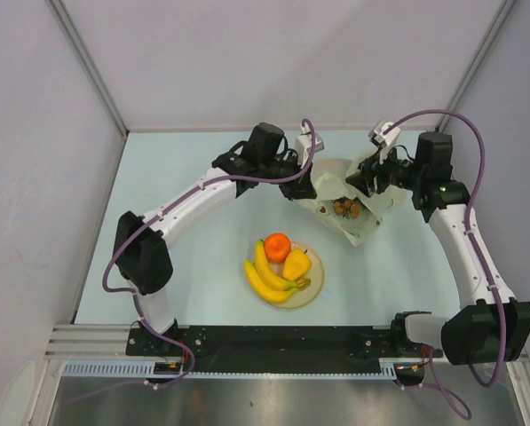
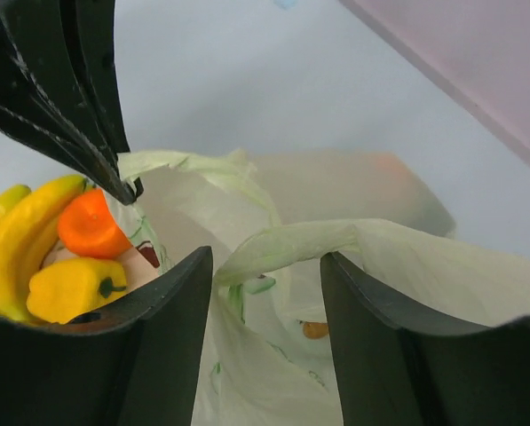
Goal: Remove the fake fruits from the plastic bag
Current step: Adjust the plastic bag at the center of the board.
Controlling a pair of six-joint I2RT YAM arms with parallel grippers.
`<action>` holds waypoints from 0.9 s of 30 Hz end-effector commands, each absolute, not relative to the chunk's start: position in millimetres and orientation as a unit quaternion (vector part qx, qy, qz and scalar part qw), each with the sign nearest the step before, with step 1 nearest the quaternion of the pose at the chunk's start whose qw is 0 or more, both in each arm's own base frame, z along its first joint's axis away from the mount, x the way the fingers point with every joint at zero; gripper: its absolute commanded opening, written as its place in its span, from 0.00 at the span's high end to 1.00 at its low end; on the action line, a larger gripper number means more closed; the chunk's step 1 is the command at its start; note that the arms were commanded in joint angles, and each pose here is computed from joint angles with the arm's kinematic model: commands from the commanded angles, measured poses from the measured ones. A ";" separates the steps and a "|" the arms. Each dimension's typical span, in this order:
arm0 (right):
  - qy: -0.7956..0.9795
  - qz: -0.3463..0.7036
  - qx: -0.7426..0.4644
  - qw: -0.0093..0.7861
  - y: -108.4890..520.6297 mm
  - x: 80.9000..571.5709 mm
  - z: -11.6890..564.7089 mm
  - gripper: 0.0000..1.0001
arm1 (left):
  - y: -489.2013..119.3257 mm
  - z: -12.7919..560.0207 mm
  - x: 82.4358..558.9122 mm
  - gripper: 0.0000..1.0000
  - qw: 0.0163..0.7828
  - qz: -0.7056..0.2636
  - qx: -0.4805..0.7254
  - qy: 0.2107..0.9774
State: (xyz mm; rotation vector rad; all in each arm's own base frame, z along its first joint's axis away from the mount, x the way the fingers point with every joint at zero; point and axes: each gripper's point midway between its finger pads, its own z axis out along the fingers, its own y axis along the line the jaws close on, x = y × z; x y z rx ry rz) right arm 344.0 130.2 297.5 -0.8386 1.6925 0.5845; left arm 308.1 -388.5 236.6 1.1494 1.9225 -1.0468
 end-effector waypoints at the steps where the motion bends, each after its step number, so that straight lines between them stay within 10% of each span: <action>1: 0.674 0.162 -0.422 0.584 131.7 342.7 316.4 0.38 | -385.3 270.4 307.5 1.00 0.368 -0.406 0.433 0.716; 3: 0.669 0.099 -0.396 0.621 117.2 350.8 339.8 0.20 | -383.3 270.9 308.4 1.00 0.373 -0.399 0.432 0.718; 11: 0.688 -0.107 -0.206 0.688 -11.5 356.6 399.2 0.25 | -365.6 288.7 329.9 1.00 0.428 -0.341 0.388 0.742; 19: 0.640 -0.119 -0.206 0.731 -22.2 318.7 448.9 0.00 | -372.8 342.8 336.6 1.00 0.472 -0.359 0.372 0.715; 24: 0.604 -0.026 -0.249 0.756 17.9 308.2 469.2 0.05 | -374.3 335.6 336.6 1.00 0.463 -0.360 0.374 0.719; 27: 0.629 0.071 -0.293 0.717 61.1 314.4 436.7 0.32 | -374.1 331.1 332.7 1.00 0.456 -0.364 0.377 0.719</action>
